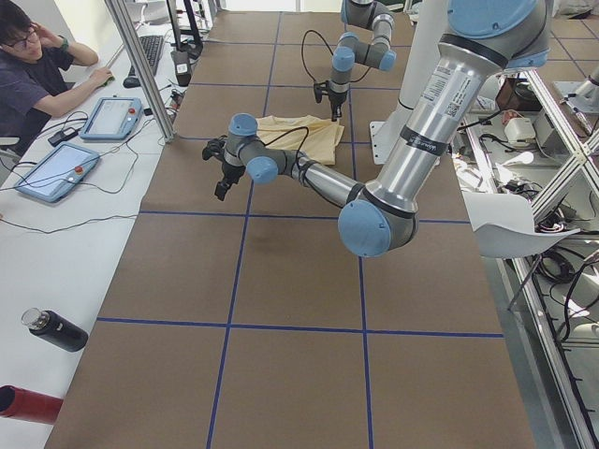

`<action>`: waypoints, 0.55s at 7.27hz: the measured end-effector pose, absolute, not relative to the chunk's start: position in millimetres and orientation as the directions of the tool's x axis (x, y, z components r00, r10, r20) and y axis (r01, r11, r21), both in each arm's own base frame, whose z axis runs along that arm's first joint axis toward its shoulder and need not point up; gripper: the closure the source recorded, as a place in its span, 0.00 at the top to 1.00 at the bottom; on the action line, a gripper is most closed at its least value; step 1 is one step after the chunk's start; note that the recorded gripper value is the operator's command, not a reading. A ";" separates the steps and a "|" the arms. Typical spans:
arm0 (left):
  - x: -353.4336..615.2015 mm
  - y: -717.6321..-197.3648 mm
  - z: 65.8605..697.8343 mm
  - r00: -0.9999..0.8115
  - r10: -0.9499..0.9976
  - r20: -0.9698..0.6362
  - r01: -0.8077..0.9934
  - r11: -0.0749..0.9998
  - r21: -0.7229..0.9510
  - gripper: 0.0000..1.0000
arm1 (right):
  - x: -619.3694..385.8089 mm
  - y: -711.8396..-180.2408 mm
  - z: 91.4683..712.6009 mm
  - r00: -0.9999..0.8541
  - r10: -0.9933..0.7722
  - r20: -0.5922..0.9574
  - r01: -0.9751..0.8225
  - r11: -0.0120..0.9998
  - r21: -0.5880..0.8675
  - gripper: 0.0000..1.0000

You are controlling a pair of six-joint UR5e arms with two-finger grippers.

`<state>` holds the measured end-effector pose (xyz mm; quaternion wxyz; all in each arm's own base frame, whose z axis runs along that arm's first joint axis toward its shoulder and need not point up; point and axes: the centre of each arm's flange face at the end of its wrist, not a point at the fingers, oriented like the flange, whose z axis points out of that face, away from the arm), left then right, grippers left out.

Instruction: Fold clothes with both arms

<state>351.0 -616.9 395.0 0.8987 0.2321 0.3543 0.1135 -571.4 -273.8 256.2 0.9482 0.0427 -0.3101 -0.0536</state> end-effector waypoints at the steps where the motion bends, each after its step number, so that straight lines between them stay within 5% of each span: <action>1: 351.0 -616.9 395.1 0.723 0.368 -0.584 -0.039 0.867 0.497 1.00 | -573.5 -255.1 263.8 0.809 -0.067 0.585 0.025 0.997 0.078 1.00; 4: 350.9 -616.7 394.2 0.722 0.370 -0.584 -0.040 0.866 0.499 1.00 | -582.5 -229.9 264.2 0.805 0.051 0.592 -0.105 0.993 0.057 1.00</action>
